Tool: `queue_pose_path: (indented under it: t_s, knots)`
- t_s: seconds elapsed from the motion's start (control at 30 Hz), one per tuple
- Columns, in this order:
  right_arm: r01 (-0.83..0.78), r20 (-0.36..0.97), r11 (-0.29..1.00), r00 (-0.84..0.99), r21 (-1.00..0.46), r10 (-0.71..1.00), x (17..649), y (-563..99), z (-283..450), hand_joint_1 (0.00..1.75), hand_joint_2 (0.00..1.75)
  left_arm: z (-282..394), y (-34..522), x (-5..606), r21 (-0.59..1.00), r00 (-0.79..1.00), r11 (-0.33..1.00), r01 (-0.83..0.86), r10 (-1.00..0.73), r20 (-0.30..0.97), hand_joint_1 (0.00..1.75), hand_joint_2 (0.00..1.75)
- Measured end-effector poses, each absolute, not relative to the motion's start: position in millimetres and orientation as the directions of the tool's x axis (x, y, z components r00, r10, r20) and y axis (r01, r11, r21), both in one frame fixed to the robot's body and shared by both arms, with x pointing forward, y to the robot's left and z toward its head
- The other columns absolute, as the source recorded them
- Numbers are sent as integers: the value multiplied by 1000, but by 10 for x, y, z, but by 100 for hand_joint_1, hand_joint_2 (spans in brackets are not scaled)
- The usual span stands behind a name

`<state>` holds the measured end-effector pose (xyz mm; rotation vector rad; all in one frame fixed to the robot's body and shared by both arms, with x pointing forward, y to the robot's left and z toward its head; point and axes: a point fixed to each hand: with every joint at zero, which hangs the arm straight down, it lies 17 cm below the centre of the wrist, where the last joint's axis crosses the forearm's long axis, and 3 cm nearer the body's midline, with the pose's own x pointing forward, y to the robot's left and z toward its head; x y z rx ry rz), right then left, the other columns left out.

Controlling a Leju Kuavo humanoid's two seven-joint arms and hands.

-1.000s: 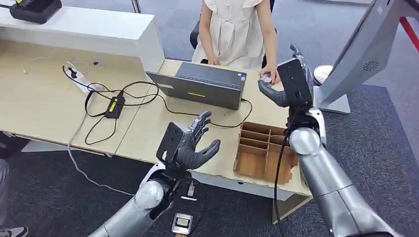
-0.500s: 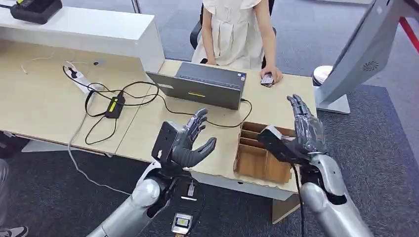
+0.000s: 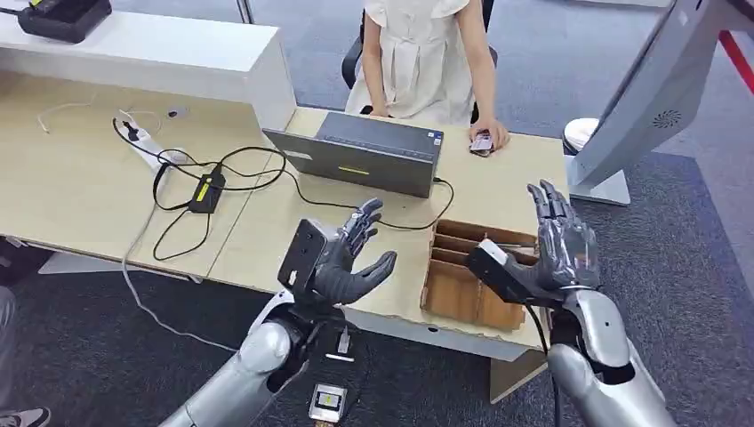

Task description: Pass the card to the sensor for recognition and then transmit it.

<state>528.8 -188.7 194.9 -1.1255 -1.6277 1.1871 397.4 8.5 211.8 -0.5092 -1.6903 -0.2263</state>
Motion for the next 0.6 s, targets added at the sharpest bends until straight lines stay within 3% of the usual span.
queue_pose_path:
  t_s: [0.17,0.6]
  knots:
    - [220,36,100,-279,-970,959,5337,-1843,1919,0,175,2278,3,3989,-144,-131,869,473,231,964,0,175]
    - [141,130,178,-296,-974,946,5426,-1673,1697,0,175,2550,-50,4073,-174,-161,866,469,278,947,0,175]
